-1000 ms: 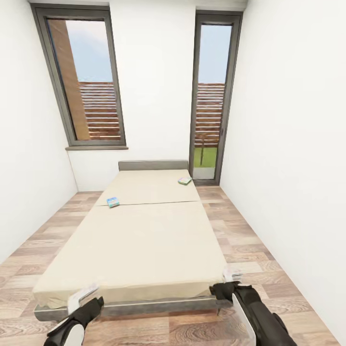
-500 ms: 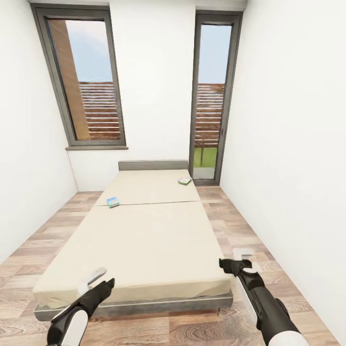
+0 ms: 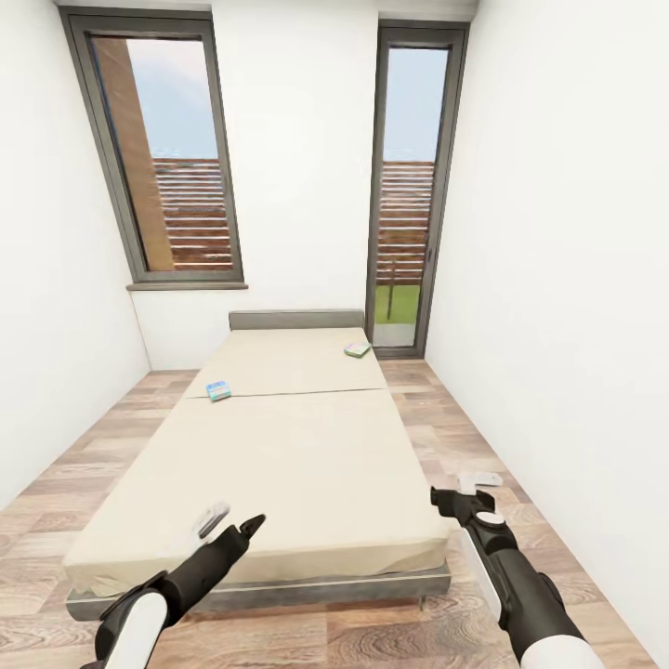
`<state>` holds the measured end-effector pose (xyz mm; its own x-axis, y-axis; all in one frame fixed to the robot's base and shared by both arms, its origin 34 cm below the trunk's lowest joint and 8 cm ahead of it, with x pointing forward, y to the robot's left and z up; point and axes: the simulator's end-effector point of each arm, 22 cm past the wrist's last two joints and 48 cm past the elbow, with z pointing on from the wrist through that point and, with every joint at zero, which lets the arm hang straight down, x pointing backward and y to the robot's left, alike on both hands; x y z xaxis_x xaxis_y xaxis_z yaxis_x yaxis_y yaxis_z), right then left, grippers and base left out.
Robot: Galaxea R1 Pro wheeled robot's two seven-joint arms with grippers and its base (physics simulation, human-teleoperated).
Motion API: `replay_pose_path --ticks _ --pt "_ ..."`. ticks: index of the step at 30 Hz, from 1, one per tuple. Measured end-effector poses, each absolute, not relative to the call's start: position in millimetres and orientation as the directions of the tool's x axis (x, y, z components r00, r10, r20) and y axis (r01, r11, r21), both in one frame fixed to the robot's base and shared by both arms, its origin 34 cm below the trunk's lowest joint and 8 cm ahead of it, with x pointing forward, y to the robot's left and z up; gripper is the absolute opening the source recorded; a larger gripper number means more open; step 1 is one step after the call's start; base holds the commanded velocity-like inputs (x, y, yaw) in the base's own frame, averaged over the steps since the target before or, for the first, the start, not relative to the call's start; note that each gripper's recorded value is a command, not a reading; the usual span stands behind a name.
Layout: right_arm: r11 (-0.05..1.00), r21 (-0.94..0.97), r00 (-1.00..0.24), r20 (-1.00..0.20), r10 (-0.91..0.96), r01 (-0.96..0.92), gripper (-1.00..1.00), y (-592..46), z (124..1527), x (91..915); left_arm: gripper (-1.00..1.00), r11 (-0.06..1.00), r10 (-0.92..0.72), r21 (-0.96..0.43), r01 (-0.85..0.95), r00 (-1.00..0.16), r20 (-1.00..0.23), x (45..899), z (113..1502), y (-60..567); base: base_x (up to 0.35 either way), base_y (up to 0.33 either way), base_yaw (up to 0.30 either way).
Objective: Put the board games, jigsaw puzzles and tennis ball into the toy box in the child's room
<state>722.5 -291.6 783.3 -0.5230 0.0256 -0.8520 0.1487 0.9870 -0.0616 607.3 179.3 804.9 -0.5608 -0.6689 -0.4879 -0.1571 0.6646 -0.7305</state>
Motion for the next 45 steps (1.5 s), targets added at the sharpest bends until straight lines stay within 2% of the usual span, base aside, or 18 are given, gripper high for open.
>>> replay_pose_path --ticks 11,23,33,45 --pt "0.987 -0.059 -0.517 -0.855 0.029 0.153 1.0 -293.3 785.3 723.5 1.0 0.568 -0.685 -0.822 -0.042 -0.577 -0.444 608.1 829.5 152.6 0.0 0.0 0.0" --pt "0.99 -0.048 -0.52 -0.854 0.03 0.135 1.0 -288.7 784.7 723.8 1.0 0.535 -0.688 -0.845 -0.006 -0.584 -0.432 607.4 836.0 145.8 0.0 0.0 0.0" --pt "0.994 0.087 -0.614 -0.789 0.027 -0.068 1.0 -239.6 767.3 711.6 1.0 0.53 -0.688 -0.848 0.0 -0.584 -0.43 607.3 836.8 145.8 0.0 0.0 0.0" --pt "0.943 0.233 -0.623 -0.781 0.035 -0.239 1.0 -203.4 794.4 704.5 1.0 0.536 -0.698 -0.844 -0.019 -0.573 -0.43 608.6 833.8 155.9 0.0 0.0 0.0"
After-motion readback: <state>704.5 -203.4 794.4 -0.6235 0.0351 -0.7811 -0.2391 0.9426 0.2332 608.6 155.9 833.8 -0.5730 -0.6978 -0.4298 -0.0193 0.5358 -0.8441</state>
